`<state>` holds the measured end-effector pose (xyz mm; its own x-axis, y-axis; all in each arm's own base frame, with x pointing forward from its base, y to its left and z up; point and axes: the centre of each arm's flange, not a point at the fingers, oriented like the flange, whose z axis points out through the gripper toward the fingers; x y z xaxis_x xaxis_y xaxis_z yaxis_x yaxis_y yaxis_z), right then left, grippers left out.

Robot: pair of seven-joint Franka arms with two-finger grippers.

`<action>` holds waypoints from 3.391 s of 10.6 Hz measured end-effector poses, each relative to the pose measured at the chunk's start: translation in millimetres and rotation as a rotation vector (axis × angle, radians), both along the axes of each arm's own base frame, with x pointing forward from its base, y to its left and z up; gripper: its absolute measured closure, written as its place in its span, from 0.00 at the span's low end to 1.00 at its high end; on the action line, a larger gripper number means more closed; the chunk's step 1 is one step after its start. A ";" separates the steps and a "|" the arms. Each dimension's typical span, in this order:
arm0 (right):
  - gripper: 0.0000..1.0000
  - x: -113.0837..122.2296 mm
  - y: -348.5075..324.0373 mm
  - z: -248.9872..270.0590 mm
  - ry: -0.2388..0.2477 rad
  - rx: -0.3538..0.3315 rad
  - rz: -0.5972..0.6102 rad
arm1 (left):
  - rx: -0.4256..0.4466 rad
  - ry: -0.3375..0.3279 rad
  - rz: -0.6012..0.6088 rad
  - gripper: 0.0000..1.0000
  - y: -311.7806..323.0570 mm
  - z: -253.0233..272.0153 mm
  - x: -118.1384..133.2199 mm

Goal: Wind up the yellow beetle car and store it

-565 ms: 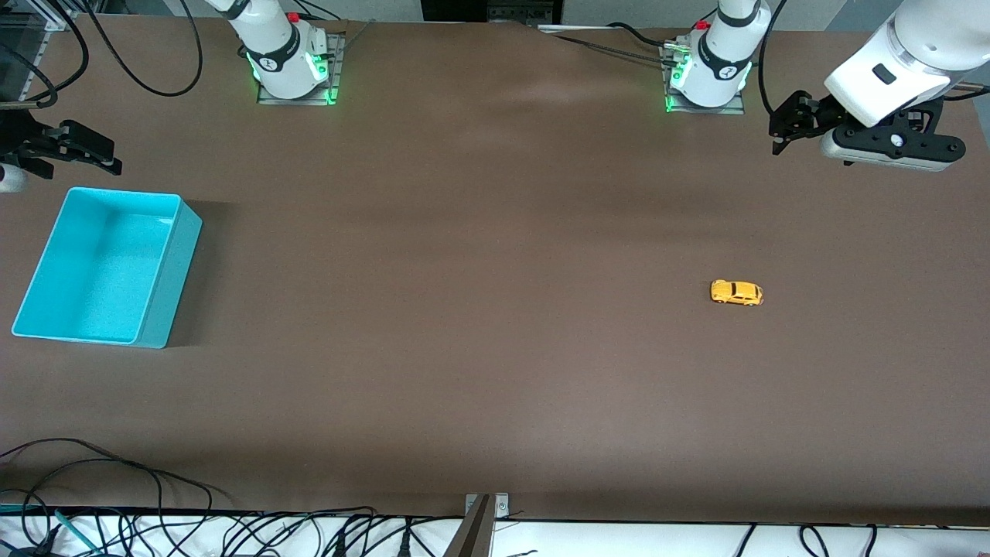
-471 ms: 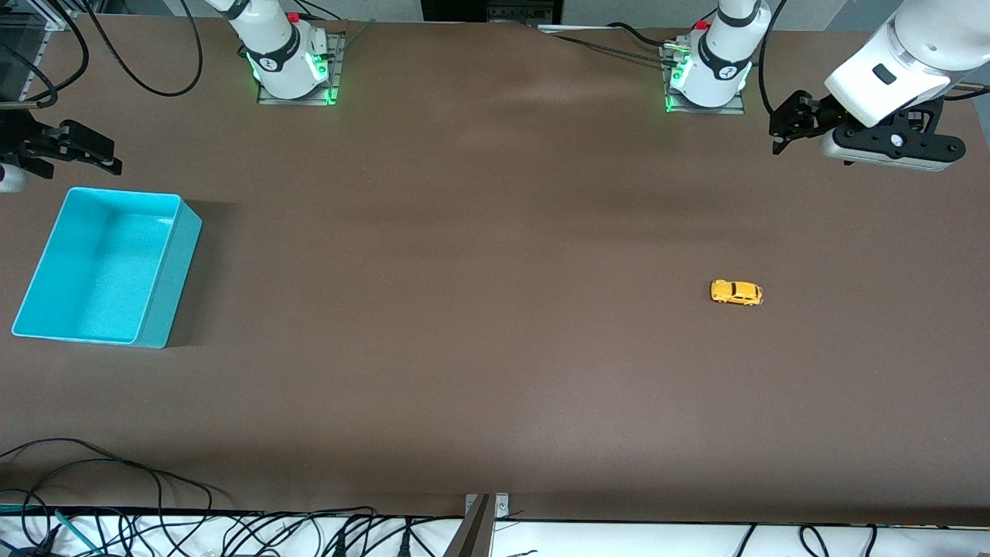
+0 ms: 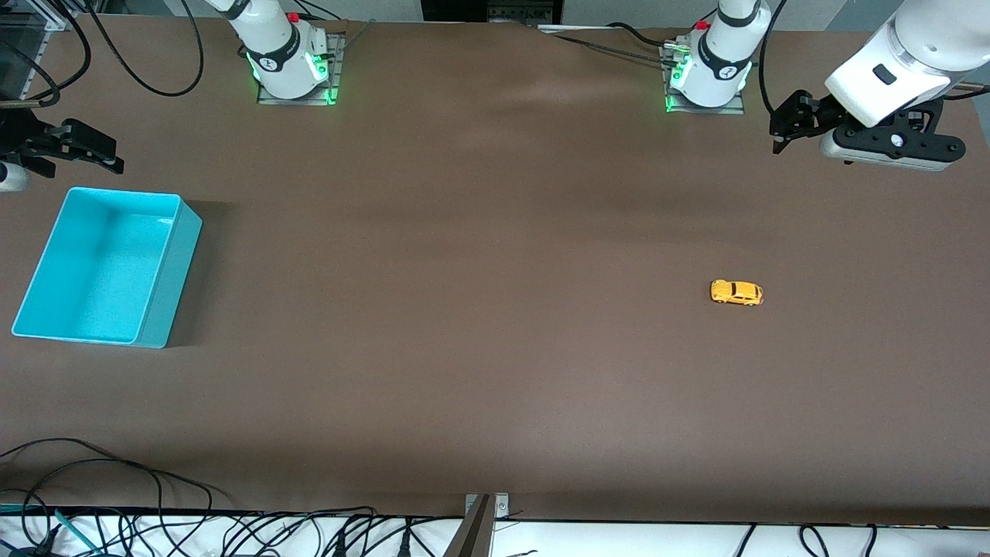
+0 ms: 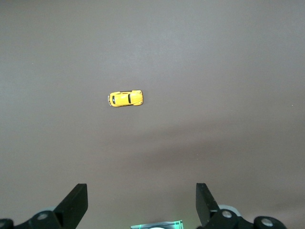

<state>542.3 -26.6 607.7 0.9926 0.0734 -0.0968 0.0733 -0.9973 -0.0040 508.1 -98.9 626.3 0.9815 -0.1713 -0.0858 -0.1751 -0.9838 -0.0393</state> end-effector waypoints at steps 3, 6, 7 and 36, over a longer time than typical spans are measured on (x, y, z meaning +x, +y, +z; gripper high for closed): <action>0.00 -0.7 -0.2 -0.6 0.007 0.000 -0.001 | 0.000 0.001 0.000 0.00 0.1 -0.1 -0.1; 0.00 -1.1 -0.8 0.3 0.008 0.000 -0.002 | 0.001 0.005 0.000 0.00 0.2 -0.4 -0.6; 0.00 -1.1 -1.0 0.6 0.008 0.000 -0.002 | 0.002 0.009 0.001 0.00 0.3 -0.7 -1.0; 0.00 -1.3 -3.6 0.1 0.011 0.000 -0.007 | 0.009 0.072 0.002 0.00 1.0 -18.6 3.4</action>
